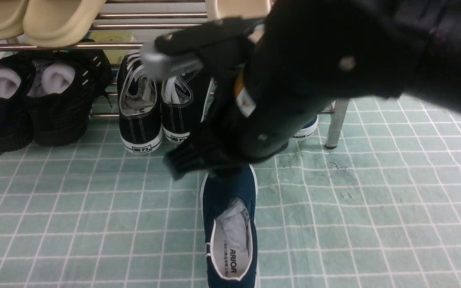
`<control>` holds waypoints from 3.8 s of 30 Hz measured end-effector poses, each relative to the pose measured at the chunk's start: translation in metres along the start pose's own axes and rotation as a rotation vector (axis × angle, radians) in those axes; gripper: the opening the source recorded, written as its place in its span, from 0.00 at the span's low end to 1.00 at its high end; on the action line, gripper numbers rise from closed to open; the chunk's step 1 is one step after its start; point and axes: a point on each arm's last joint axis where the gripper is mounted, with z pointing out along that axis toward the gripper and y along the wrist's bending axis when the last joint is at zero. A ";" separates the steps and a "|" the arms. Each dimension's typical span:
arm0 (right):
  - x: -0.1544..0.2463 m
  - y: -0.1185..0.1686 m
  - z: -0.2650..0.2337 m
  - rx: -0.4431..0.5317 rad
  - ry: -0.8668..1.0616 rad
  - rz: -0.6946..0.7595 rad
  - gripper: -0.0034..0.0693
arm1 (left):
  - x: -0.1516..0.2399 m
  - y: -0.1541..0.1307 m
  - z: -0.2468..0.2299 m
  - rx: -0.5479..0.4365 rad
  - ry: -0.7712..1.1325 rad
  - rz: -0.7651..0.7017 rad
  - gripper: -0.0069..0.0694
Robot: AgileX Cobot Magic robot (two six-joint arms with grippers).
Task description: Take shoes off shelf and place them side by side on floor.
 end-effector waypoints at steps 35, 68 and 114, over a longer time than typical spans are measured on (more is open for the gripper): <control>-0.063 -0.172 0.142 0.224 -0.157 0.056 0.62 | 0.000 0.000 0.000 0.000 0.000 0.000 0.40; -0.032 -0.118 0.015 0.137 0.024 0.084 0.09 | 0.000 0.000 0.000 0.000 0.000 0.000 0.40; 0.037 -0.054 0.125 -0.014 0.464 -0.030 0.10 | 0.000 0.000 0.000 0.000 0.000 0.000 0.40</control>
